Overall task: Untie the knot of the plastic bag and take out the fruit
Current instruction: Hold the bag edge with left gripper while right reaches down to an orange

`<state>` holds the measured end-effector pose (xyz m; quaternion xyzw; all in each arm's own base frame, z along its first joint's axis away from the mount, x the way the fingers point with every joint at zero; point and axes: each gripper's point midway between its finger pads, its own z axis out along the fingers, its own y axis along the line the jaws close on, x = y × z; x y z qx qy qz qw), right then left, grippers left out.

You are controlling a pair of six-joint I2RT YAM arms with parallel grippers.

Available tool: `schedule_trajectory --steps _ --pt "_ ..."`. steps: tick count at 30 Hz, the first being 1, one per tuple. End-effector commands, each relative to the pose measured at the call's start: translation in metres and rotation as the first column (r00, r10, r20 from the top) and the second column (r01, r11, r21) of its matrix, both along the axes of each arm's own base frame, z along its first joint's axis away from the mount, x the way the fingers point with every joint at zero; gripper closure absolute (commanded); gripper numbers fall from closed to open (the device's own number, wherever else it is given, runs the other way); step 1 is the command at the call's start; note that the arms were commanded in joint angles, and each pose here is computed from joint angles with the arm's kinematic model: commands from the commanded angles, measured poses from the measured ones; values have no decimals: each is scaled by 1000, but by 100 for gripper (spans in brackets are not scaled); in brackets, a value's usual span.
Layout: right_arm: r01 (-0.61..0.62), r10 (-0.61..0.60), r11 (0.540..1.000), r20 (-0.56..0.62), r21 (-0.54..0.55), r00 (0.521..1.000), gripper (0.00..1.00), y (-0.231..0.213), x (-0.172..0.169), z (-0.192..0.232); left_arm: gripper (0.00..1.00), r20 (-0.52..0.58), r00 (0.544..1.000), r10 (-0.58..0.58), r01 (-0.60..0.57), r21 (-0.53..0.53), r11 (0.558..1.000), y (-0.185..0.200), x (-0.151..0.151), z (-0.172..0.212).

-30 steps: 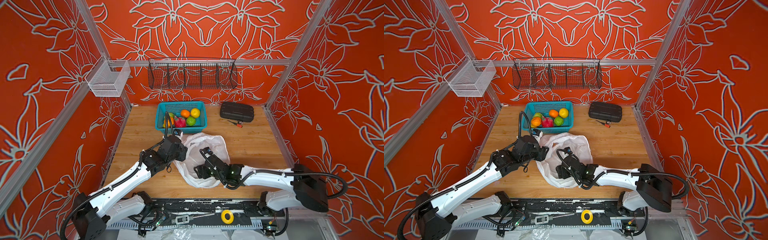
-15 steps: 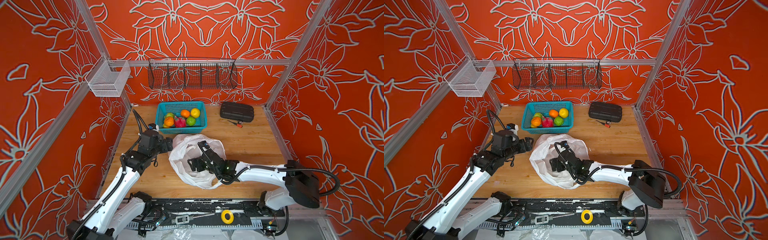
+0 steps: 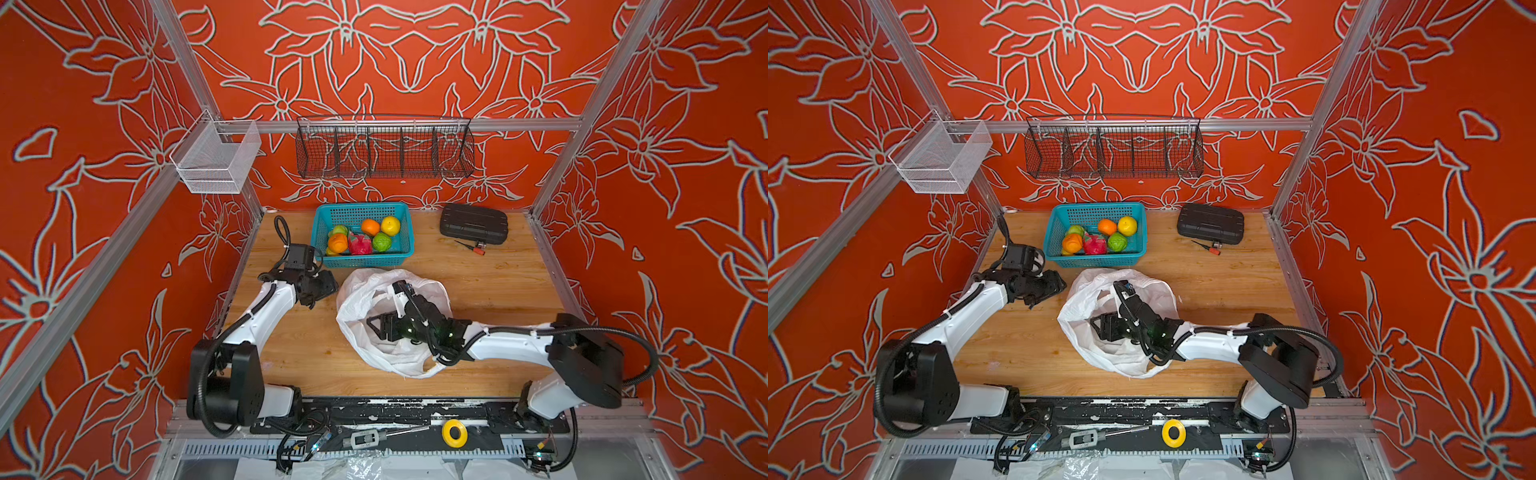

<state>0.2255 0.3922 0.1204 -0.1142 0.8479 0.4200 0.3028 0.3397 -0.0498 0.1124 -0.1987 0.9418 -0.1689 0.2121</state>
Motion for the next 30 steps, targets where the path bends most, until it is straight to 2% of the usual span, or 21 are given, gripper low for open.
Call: schedule_trajectory --steps 1,5,10,13,19,24,30 --pt "-44 47 994 -27 100 999 34 20 -6 4 38 20 1000 -20 21 -23 1000 -2 17 5" --pt "-17 19 995 -23 96 1000 36 33 7 -7 40 -39 998 -52 50 -37 998 -6 26 -7" --pt "153 -152 985 -20 78 988 39 33 41 -24 41 -79 994 -77 72 -67 995 -12 34 -26" --pt "185 -189 979 36 86 981 39 38 57 -20 41 -94 993 -76 70 -66 995 -12 34 -35" --pt "277 -281 953 19 121 960 32 42 89 -15 42 -134 984 -121 107 -103 989 -20 30 -52" --pt "367 -363 920 -57 141 930 25 37 111 -20 55 -151 979 -140 122 -120 985 -23 27 -59" --pt "379 -378 924 -24 49 926 17 38 125 -30 71 -149 975 -163 142 -145 979 -30 25 -57"
